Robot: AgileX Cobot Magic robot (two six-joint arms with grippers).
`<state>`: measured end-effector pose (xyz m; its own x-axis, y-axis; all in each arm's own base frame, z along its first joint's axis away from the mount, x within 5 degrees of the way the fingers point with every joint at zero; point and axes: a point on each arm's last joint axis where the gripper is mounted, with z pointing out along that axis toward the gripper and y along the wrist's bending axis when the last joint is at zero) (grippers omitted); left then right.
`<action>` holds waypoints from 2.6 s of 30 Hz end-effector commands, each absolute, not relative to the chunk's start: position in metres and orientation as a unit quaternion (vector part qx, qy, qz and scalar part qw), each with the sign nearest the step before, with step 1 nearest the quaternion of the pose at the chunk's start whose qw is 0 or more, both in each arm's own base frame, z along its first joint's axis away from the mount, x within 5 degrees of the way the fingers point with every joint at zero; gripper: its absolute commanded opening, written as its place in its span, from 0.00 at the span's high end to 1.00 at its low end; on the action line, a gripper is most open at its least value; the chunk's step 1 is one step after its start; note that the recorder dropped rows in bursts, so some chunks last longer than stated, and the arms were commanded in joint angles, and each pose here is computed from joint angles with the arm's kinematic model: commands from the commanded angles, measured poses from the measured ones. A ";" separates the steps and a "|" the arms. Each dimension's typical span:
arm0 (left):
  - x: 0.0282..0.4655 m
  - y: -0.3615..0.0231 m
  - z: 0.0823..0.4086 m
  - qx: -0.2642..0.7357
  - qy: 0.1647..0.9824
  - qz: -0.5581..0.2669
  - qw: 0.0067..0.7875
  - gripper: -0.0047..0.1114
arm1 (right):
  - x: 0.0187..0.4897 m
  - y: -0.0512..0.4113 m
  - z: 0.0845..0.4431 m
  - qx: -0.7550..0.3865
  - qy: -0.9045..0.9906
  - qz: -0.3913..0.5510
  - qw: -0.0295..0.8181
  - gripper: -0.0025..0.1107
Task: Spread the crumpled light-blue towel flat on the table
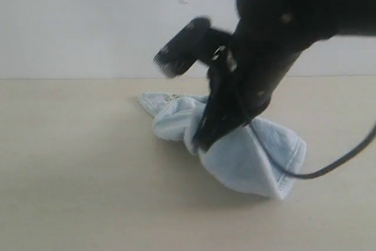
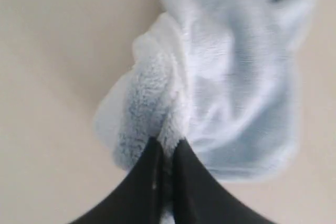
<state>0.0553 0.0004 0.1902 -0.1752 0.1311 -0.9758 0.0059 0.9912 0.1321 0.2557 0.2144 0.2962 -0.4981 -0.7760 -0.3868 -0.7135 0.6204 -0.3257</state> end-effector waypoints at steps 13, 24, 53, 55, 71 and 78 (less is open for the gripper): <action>0.055 0.001 0.190 0.044 0.762 0.051 0.644 0.92 | 0.275 0.063 0.320 -0.151 0.906 -0.278 0.282 0.97; 0.056 0.002 0.203 0.064 0.712 0.089 0.693 0.92 | 0.276 0.009 0.243 -0.018 0.948 -0.118 0.294 0.96; 0.071 0.013 0.251 -0.122 0.538 -0.056 0.832 0.92 | 0.285 0.029 0.237 0.009 0.906 0.006 0.424 0.56; 0.091 0.011 0.250 -0.103 0.591 -0.041 0.799 0.92 | 0.282 0.051 0.237 -0.061 0.903 0.006 0.425 0.56; 0.238 -0.052 0.194 0.105 0.900 -0.266 0.330 0.92 | 0.260 0.017 0.209 0.024 0.982 0.099 0.159 0.56; 0.242 -0.069 0.194 0.230 0.854 -0.348 0.311 0.92 | 0.273 0.005 0.175 0.032 0.984 0.131 0.113 0.56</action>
<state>0.2420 -0.0665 0.1919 -0.7497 0.1043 -0.6535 0.5245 0.6958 -0.4907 0.2664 0.0014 0.1818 -0.9685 0.1372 -0.2078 0.0880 0.9693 0.2296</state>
